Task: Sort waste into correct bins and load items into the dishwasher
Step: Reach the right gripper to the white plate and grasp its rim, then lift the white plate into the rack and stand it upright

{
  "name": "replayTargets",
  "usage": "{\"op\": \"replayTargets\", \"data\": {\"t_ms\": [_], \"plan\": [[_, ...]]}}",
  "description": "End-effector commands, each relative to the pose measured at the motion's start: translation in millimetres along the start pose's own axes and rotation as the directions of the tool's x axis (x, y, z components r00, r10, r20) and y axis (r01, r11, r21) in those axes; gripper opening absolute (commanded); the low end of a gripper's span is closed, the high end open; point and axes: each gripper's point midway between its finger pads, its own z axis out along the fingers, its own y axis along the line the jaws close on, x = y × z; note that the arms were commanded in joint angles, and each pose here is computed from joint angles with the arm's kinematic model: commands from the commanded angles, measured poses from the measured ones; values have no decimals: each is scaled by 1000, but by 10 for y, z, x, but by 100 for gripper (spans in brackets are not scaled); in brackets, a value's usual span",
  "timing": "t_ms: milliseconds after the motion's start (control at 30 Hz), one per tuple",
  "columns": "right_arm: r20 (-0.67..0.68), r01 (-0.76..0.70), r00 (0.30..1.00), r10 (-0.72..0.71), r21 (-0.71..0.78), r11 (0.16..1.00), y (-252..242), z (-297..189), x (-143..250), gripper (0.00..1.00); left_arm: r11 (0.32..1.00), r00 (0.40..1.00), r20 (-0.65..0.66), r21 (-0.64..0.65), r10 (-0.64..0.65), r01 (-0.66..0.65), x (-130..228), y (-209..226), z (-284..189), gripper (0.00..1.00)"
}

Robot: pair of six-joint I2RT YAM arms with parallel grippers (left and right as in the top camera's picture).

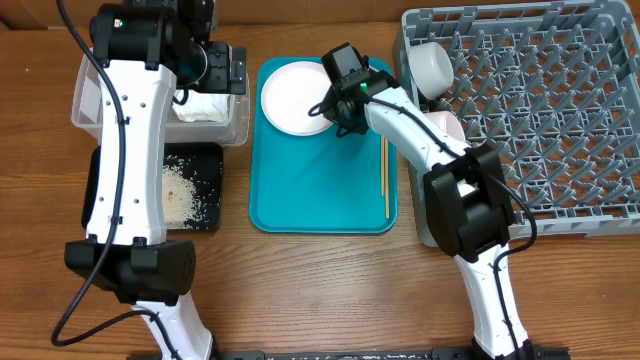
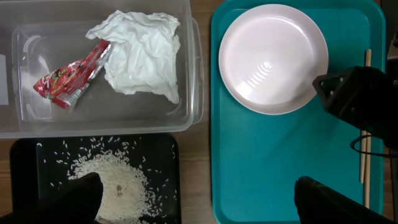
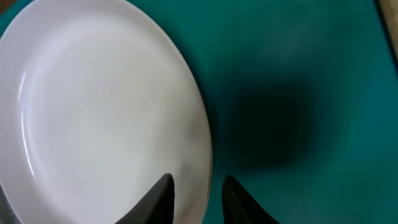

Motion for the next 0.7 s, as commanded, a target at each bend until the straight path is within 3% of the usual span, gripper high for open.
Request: {"op": "replayTargets", "data": {"t_ms": [0, 200, 333, 533, 667], "plan": [[-6, -24, 1000, 24, 45, 999, -108, 159, 107, 28, 1000, 1000, 16, -8, -16, 16, -32, 5, -34, 100], [-39, -40, 998, 42, 51, 998, -136, 328, 229, 27, 1000, 1000, 16, -8, -16, 16, -32, 7, -34, 100], [-56, -50, 997, 52, 51, 997, -141, 346, 266, 4, 1000, 1000, 16, -8, -15, 16, -32, 5, -34, 100], [-45, -59, 997, 61, 54, 997, -152, 117, 77, 4, 1000, 1000, 16, -8, -16, 16, -32, 7, -34, 100], [40, 94, 995, -94, 5, 996, -27, -339, -348, 4, 1000, 1000, 16, -8, -16, 16, -32, 7, -34, 100]]}}
